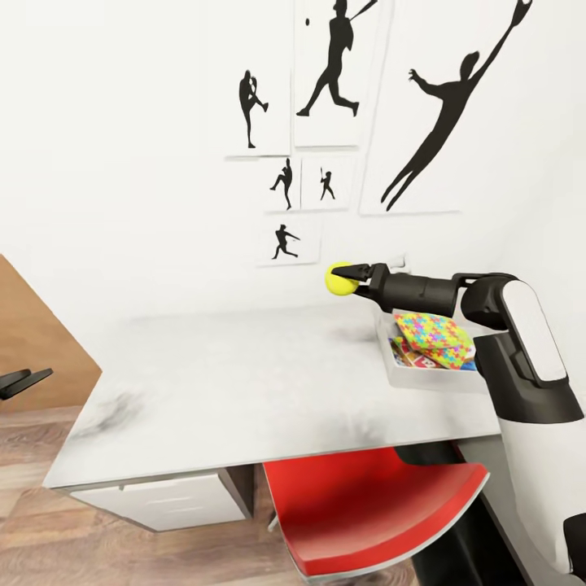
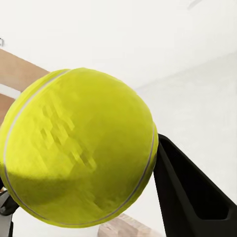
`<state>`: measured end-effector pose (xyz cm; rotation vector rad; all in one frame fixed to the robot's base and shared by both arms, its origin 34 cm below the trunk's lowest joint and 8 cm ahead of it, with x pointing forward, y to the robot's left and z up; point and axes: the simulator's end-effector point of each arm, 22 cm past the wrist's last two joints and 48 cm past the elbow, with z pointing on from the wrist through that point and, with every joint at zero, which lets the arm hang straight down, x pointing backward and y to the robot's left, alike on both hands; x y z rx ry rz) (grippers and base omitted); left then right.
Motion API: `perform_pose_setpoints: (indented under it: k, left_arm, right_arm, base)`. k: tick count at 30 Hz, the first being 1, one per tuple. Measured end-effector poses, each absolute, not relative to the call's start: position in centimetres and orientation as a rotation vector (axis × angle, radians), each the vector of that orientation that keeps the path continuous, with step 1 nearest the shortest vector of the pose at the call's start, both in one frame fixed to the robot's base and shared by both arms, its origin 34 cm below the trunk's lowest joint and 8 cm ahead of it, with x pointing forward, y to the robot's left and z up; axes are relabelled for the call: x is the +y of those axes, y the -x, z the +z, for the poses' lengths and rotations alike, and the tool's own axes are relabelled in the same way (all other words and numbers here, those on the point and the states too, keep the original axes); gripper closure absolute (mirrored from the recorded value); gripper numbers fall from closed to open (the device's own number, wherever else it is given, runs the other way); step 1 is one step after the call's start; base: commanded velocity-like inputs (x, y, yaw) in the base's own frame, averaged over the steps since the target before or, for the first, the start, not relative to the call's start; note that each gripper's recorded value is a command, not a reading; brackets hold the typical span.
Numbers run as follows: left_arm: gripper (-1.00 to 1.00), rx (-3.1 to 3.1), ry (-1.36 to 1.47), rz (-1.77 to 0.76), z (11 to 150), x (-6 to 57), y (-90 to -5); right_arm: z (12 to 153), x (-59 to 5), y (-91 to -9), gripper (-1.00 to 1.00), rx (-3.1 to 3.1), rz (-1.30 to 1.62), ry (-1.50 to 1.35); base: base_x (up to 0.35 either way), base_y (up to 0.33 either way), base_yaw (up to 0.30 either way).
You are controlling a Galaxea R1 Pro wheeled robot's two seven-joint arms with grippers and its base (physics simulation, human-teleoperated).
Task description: Put all the toys in the child's room - the three board games (two on the bed and one on the table), the two jigsaw puzzles on the table, and the tennis ball on the table - inside the toy box on the table in the child's room.
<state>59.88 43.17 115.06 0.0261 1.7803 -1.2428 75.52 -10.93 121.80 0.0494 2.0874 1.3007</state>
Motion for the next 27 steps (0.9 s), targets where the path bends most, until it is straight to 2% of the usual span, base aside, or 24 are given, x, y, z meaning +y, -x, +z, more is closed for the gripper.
perform_pose_setpoints:
  k: [27]
  left_arm:
    - [-1.0, 1.743, -0.052, -1.234, 117.2, 43.2, -59.1]
  right_arm:
    - [122.7, -11.2, -74.0, 1.0, 2.083, 1.287, -0.042]
  base:
    - [0.0, 0.0, 0.0]
